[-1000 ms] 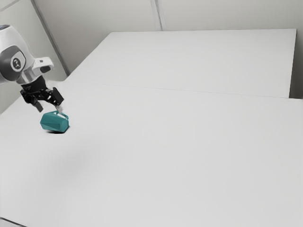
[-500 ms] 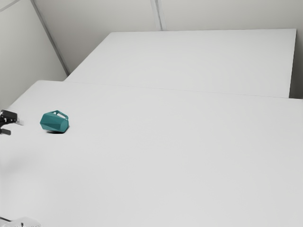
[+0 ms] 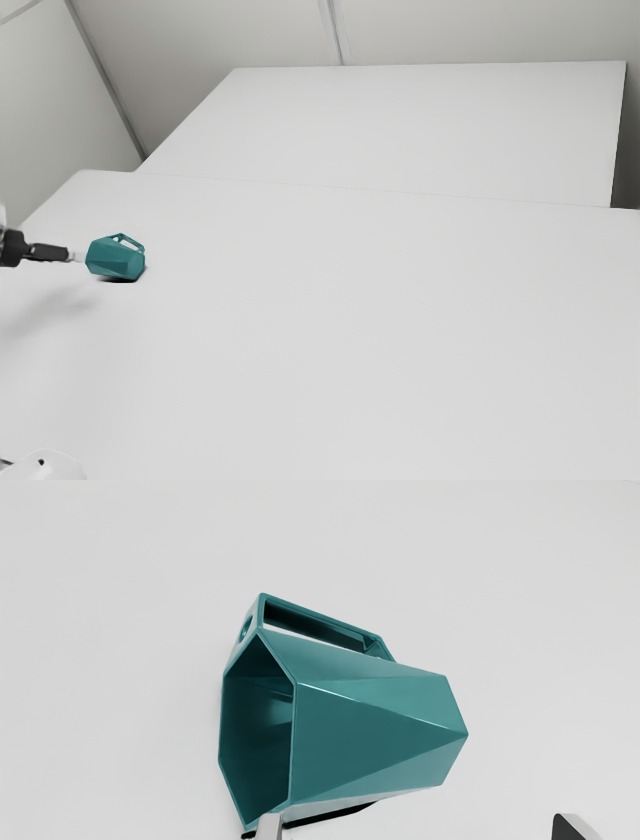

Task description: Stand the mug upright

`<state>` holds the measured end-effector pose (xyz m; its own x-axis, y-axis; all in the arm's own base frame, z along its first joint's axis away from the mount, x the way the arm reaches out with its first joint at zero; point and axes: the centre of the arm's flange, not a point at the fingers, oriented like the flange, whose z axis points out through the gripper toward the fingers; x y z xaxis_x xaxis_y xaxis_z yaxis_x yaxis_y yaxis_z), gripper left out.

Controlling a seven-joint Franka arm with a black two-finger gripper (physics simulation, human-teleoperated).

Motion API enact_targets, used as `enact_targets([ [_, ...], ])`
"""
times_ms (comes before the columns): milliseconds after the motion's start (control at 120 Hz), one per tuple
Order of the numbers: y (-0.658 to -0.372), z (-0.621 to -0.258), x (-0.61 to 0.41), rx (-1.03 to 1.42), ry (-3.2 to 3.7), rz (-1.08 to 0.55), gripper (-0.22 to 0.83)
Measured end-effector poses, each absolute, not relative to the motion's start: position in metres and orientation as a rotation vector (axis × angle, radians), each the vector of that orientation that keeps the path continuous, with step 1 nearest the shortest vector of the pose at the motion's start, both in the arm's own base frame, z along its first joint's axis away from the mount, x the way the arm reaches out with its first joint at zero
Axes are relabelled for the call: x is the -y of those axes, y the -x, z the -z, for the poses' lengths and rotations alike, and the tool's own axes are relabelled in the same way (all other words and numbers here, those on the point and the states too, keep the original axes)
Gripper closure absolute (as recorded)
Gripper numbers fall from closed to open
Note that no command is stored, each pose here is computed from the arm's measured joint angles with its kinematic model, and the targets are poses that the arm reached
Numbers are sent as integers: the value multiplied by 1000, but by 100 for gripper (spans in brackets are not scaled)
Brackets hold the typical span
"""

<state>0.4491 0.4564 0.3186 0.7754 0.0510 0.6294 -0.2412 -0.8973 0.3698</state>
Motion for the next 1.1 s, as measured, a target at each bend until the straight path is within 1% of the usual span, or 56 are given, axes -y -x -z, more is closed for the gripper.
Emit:
enact_targets([
  [125, -445, -302, -463, 243, -2555, -946, 2],
  [200, -448, -293, -470, 299, -2565, -973, 2],
  [433, -460, -288, -477, 466, -2593, -1046, 3],
  [567, -468, -279, -471, 536, -2594, -1066, 4],
  [708, -481, -273, -460, 614, -2598, -1076, 5],
  [1100, -488, -262, -439, 728, -2612, -1069, 9],
])
